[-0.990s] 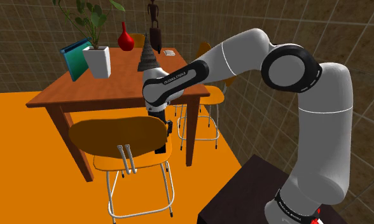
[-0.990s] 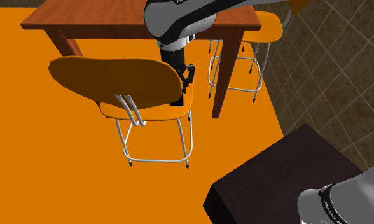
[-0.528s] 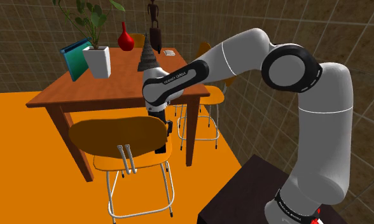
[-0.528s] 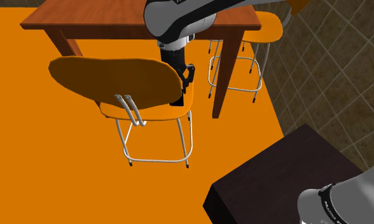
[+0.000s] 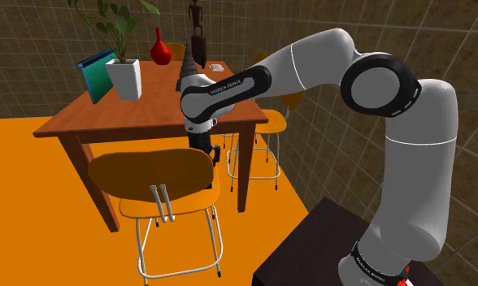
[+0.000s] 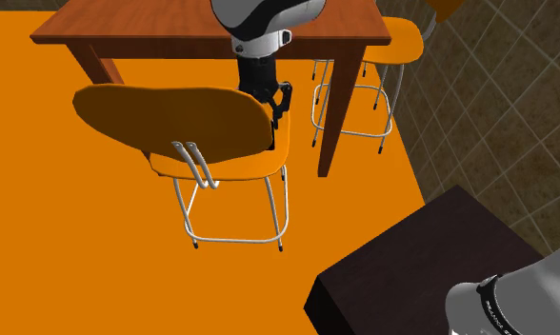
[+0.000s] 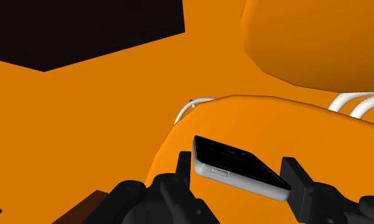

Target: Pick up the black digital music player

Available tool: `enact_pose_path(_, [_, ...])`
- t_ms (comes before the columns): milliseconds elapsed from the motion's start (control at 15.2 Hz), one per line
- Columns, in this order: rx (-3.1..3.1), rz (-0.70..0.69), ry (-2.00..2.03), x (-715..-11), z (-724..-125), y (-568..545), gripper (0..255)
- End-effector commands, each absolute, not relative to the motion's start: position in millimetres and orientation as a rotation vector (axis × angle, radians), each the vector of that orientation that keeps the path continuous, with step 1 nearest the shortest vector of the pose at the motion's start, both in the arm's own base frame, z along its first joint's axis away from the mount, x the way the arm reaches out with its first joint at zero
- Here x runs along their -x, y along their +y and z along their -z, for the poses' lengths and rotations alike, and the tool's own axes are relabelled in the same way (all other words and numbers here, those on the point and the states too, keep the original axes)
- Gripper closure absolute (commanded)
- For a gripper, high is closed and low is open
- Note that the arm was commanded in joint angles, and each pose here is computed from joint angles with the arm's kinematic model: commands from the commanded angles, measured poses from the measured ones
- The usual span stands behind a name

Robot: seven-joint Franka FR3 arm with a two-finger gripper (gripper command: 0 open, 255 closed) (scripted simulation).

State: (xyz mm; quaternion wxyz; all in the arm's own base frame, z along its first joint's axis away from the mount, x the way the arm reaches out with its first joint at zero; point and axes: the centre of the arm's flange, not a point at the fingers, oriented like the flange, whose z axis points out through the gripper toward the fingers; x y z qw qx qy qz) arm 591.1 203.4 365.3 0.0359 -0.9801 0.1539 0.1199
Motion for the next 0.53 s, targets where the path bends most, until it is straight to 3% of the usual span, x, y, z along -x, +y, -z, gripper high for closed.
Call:
enact_pose_path(0, [3.011, -0.369, 0.473, -591, -376, 203, 255])
enact_pose_path(462, [3.011, -0.369, 0.473, -591, -403, 203, 255])
